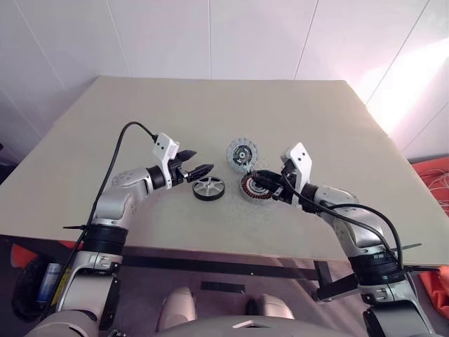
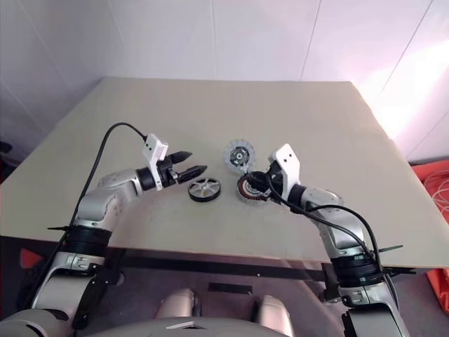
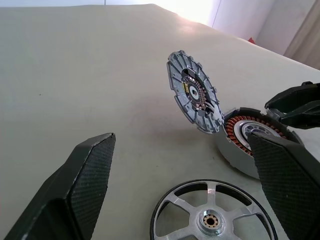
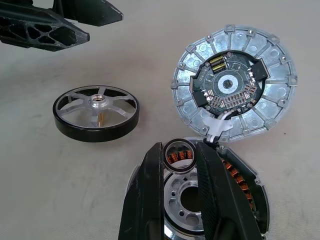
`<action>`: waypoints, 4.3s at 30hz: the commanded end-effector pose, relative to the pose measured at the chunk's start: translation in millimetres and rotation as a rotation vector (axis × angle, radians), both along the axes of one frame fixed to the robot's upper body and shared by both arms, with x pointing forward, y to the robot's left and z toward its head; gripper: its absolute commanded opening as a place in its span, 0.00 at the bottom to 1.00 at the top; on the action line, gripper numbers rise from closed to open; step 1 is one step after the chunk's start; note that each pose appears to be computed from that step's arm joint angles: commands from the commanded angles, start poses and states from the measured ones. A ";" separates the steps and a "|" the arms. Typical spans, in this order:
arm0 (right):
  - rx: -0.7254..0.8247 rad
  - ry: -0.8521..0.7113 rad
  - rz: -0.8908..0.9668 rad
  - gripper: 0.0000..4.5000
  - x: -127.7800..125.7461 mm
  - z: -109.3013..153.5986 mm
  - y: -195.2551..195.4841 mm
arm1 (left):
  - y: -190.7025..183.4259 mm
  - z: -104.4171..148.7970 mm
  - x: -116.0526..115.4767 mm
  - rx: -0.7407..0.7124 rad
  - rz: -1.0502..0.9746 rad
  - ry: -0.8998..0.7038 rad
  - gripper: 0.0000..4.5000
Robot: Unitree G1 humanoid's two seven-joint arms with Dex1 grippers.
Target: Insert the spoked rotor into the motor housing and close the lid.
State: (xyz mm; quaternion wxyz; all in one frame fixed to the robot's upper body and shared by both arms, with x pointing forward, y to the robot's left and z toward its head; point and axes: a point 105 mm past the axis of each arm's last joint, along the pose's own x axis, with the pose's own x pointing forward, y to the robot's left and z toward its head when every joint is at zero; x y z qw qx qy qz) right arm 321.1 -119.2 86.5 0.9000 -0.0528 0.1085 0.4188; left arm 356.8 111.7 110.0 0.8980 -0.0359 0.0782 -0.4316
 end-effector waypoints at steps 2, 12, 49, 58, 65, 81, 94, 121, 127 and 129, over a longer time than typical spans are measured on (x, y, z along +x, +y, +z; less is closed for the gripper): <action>-0.015 -0.029 0.012 0.14 2.3 1.4 1.4 | 2.9 15.8 1.0 0.005 0.007 -0.068 1.00; -0.050 0.002 -0.012 0.14 3.2 -15.4 -7.8 | 3.1 16.4 0.8 0.012 0.003 -0.073 1.00; -0.083 -0.029 0.004 0.59 6.3 -13.7 -13.2 | 2.9 15.4 1.4 0.018 0.007 -0.078 1.00; 0.020 -0.142 -0.006 0.74 12.0 18.5 -6.6 | 2.2 15.2 1.4 0.019 0.003 -0.078 1.00; 0.061 -0.155 0.012 0.38 10.4 30.0 -3.1 | 2.6 15.2 1.3 0.020 0.004 -0.077 1.00; -0.051 -0.074 0.010 0.01 10.0 0.6 -4.5 | 2.0 15.5 -3.1 0.005 -0.013 -0.044 1.00; -0.071 -0.021 -0.002 0.01 3.6 -22.9 -0.3 | 3.7 16.1 -2.6 0.017 -0.011 -0.052 1.00; -0.029 -0.023 -0.061 0.01 25.0 -21.2 -4.4 | 6.4 16.0 -1.7 0.028 -0.002 -0.058 1.00; -0.053 -0.032 -0.098 0.01 28.6 -23.1 -10.9 | 8.8 16.4 -0.6 0.032 0.007 -0.060 1.00; -0.046 -0.058 -0.099 0.01 30.1 -15.2 -12.2 | 8.4 16.5 -0.2 0.031 0.008 -0.060 1.00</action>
